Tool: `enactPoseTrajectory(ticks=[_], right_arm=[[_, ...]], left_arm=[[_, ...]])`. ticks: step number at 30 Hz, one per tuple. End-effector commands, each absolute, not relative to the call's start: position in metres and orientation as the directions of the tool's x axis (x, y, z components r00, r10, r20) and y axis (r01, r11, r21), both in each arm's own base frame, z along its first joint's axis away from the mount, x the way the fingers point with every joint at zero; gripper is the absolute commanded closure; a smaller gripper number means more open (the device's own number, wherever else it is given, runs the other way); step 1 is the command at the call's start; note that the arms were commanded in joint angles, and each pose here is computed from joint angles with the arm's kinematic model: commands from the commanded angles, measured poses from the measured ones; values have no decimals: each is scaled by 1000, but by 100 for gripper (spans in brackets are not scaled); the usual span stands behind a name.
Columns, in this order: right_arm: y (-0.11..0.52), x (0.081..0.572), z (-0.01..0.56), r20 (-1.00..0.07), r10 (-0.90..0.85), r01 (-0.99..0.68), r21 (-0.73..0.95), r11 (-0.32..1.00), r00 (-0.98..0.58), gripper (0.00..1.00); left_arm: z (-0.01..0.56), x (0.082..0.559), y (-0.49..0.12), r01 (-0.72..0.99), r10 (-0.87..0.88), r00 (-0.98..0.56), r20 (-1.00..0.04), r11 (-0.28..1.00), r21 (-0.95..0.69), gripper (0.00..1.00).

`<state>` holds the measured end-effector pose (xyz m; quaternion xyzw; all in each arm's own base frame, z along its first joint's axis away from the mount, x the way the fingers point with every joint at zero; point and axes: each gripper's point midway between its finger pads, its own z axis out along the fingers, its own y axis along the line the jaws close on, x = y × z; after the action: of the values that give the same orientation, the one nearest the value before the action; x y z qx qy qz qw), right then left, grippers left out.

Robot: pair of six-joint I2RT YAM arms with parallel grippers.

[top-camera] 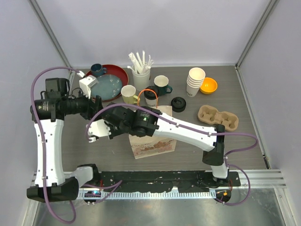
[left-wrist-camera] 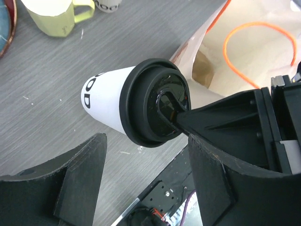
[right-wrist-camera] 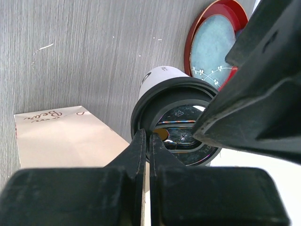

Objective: Pack the takeout coffee

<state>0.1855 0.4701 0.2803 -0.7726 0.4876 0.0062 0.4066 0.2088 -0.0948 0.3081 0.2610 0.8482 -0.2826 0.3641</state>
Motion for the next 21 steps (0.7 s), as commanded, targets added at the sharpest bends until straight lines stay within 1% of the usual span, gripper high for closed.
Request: enactPoseTrajectory(ticks=[1, 4, 8, 9, 11, 12, 15, 16, 17, 18, 19, 20, 21], right_arm=[[457, 188, 340, -552, -692, -780, -625, -26, 465, 99], [447, 185, 370, -620, -653, -797, -603, 43, 434, 99], [429, 179, 410, -739, -562, -825, -541, 165, 372, 99], [418, 175, 426, -766, -528, -825, -530, 195, 367, 99], [414, 172, 439, -811, -477, -836, -493, 242, 340, 99], [402, 170, 457, -835, -435, -831, -482, 278, 338, 99], [385, 176, 478, -873, -382, -810, -448, 379, 304, 99], [370, 177, 491, -886, -358, -796, -435, 420, 295, 99], [359, 183, 495, -890, -364, -768, -431, 474, 275, 99], [349, 186, 499, -904, -349, -760, -405, 508, 248, 99], [329, 187, 507, -913, -335, -745, -390, 541, 234, 99], [319, 190, 508, -917, -335, -732, -378, 567, 215, 99], [305, 197, 510, -925, -331, -713, -360, 601, 188, 99]], left_arm=[[351, 215, -97, 636, 167, -509, -844, 734, -239, 27], [382, 217, -97, 626, 127, -433, -892, 754, -197, 27], [428, 212, -102, 635, 76, -312, -947, 758, -148, 27], [434, 212, -104, 642, 68, -304, -950, 751, -152, 27], [446, 208, -110, 664, 40, -290, -956, 728, -170, 27], [448, 207, -111, 664, 29, -290, -956, 726, -180, 27], [450, 205, -115, 678, 10, -298, -955, 706, -205, 27], [449, 202, -118, 695, 14, -299, -954, 688, -208, 31], [445, 195, -127, 735, 19, -315, -949, 637, -232, 32], [439, 191, -132, 744, 27, -347, -937, 617, -258, 34], [431, 191, -136, 747, 50, -370, -928, 610, -265, 34], [425, 180, -154, 798, 122, -364, -923, 553, -241, 35], [412, 185, -153, 776, 175, -374, -911, 597, -204, 35]])
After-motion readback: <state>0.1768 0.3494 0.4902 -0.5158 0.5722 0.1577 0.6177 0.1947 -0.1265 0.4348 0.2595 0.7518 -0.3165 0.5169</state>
